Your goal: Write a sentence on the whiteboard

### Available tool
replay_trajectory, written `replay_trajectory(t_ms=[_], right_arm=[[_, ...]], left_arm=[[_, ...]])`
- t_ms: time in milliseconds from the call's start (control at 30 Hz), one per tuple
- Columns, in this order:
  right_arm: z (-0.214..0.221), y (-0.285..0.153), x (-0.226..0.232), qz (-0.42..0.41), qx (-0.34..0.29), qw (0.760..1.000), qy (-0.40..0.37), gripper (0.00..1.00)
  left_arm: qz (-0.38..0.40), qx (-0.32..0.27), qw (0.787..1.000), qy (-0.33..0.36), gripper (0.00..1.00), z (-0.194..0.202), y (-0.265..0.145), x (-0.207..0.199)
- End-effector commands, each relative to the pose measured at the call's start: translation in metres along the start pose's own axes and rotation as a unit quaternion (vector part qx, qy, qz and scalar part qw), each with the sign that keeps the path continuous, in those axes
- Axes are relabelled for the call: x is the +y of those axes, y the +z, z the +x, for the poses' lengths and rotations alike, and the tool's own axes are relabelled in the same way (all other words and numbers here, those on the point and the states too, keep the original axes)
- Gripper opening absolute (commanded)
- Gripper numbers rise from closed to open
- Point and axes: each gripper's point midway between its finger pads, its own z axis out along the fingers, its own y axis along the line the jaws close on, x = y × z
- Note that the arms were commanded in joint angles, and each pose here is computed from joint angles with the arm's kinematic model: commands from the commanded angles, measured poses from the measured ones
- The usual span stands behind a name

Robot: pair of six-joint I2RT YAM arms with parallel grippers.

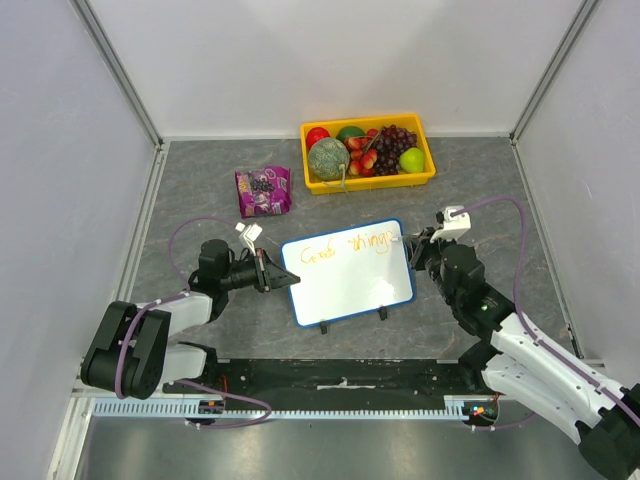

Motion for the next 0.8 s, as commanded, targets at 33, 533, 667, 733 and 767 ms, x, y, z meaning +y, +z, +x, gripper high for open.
replay_trajectory(t_ms=[33,533,667,733,767], right_arm=[[0.009,-0.005,-0.009,0.014,0.012,1.000,-0.008,0.00],[0.003,0.000,0.008,-0.021,0.007,1.000,0.016,0.00],[-0.010,-0.002,0.009,-0.019,-0.012,0.999,0.025,0.00],[-0.025,-0.008,0.011,-0.024,-0.034,0.999,0.034,0.00],[-0.031,-0.012,0.012,-0.028,-0.045,0.998,0.041,0.00]], left_arm=[[-0.093,-0.021,0.995,-0.016,0.02,-0.001,-0.001,0.040],[-0.092,-0.019,0.995,-0.017,0.02,0.000,-0.001,0.040],[-0.092,-0.020,0.995,-0.016,0.02,0.000,-0.001,0.040],[-0.093,-0.021,0.995,-0.016,0.02,-0.001,-0.001,0.040],[-0.092,-0.020,0.995,-0.017,0.02,0.000,-0.001,0.040]])
